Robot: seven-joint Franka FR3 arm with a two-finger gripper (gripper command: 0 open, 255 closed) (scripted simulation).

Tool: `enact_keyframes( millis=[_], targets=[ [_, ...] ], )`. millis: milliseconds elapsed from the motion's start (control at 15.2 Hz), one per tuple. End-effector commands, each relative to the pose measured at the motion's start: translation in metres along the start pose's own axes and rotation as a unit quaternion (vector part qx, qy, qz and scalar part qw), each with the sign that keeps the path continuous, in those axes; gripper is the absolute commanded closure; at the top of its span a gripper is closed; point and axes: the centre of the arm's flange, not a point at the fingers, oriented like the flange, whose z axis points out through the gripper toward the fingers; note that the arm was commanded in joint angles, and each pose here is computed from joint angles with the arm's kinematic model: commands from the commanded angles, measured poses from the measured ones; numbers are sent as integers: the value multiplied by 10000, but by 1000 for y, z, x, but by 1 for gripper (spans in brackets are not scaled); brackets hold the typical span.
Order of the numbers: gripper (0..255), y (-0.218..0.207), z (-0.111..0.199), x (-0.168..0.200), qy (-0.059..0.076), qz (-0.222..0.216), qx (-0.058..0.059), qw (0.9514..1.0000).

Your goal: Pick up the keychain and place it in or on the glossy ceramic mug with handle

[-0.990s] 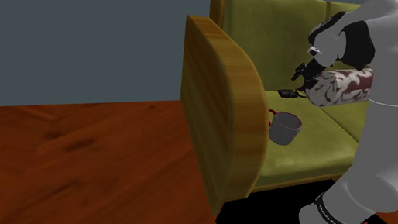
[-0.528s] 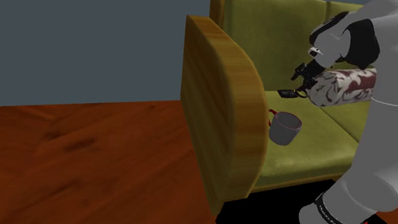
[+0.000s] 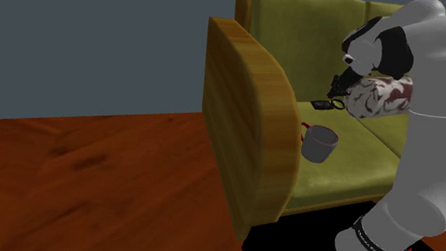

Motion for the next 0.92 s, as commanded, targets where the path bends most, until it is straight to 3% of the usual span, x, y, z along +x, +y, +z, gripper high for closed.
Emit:
enact_keyframes(
  millis=[0, 264, 330, 396, 462, 528, 594, 858],
  targets=[
    [255, -17, 23, -13, -100, 153, 304, 9994],
    [255, -13, 20, -9, -102, 151, 303, 9994],
    [255, 1, 1, 1, -106, 15, 62, 9999],
    [0, 1, 1, 1, -106, 15, 62, 9999],
    [0, -4, 2, 20, -438, -428, 226, 9979],
    [0, -11, 3, 39, -769, -869, 389, 9925],
    [0, -17, 4, 51, -994, -1170, 501, 9869],
    [0, -19, 25, 47, -994, -1170, 501, 9869]
  ],
)
